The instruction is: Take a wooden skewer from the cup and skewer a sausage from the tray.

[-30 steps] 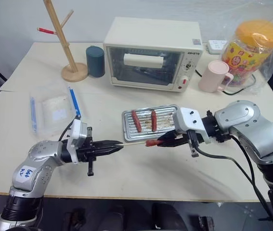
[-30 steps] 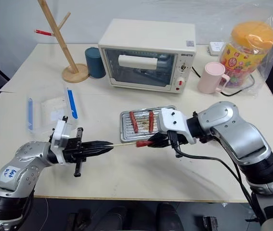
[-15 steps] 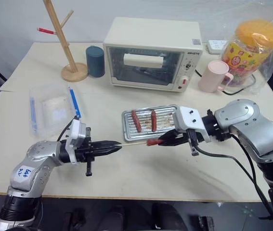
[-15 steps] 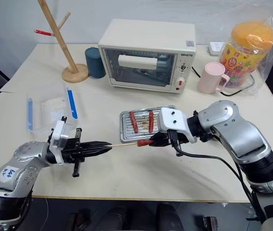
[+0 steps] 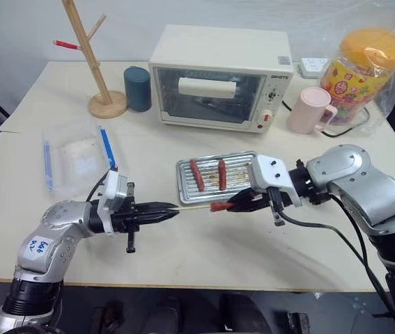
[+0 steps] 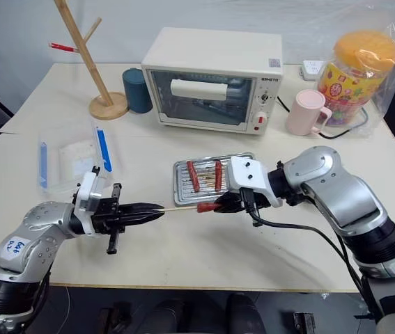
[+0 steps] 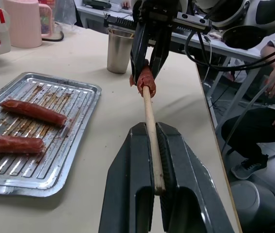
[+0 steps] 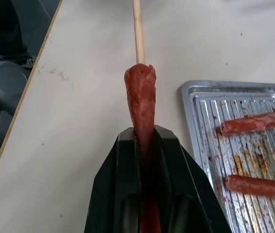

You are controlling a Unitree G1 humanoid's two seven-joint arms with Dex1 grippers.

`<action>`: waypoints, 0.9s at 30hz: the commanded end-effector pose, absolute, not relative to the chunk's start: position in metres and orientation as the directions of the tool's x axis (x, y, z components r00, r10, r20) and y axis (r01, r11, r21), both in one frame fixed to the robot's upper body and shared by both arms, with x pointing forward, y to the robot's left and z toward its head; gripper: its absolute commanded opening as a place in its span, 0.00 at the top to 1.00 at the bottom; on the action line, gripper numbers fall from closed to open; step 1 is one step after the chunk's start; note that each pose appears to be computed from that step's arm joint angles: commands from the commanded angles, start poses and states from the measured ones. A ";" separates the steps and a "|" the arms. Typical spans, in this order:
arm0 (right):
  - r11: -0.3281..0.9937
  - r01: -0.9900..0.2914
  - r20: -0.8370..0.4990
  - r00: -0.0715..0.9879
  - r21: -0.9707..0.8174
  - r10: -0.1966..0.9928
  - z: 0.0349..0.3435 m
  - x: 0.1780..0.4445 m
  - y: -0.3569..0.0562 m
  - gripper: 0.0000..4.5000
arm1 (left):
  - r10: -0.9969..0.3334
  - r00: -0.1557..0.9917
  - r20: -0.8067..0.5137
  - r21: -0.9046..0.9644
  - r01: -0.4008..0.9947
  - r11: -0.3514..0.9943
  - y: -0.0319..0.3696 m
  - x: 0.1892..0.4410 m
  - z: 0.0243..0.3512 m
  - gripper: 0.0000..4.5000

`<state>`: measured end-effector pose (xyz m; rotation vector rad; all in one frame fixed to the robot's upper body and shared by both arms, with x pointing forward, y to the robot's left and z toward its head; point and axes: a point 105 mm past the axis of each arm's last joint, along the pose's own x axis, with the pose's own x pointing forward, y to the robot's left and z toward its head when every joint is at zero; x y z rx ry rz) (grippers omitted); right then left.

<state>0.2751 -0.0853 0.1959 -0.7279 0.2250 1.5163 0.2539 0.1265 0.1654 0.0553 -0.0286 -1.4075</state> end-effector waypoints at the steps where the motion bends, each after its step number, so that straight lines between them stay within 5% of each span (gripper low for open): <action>1: -0.129 -0.934 -0.560 0.085 -0.333 0.824 0.204 0.273 -0.080 0.95 | -0.989 0.150 -0.005 0.086 0.985 0.150 0.125 0.254 0.170 1.00; 21: -0.123 -0.950 -0.564 0.063 -0.287 0.824 0.204 0.270 -0.070 0.95 | -0.985 0.166 0.036 0.082 0.982 0.169 0.122 0.259 0.172 1.00; 22: -0.120 -0.949 -0.562 0.069 -0.292 0.824 0.204 0.271 -0.071 0.83 | -0.984 0.172 0.043 0.080 0.981 0.175 0.124 0.259 0.173 1.00; 27: -0.113 -0.940 -0.562 0.093 -0.321 0.822 0.208 0.273 -0.083 0.56 | -0.976 0.206 0.074 0.066 0.975 0.210 0.132 0.258 0.176 1.00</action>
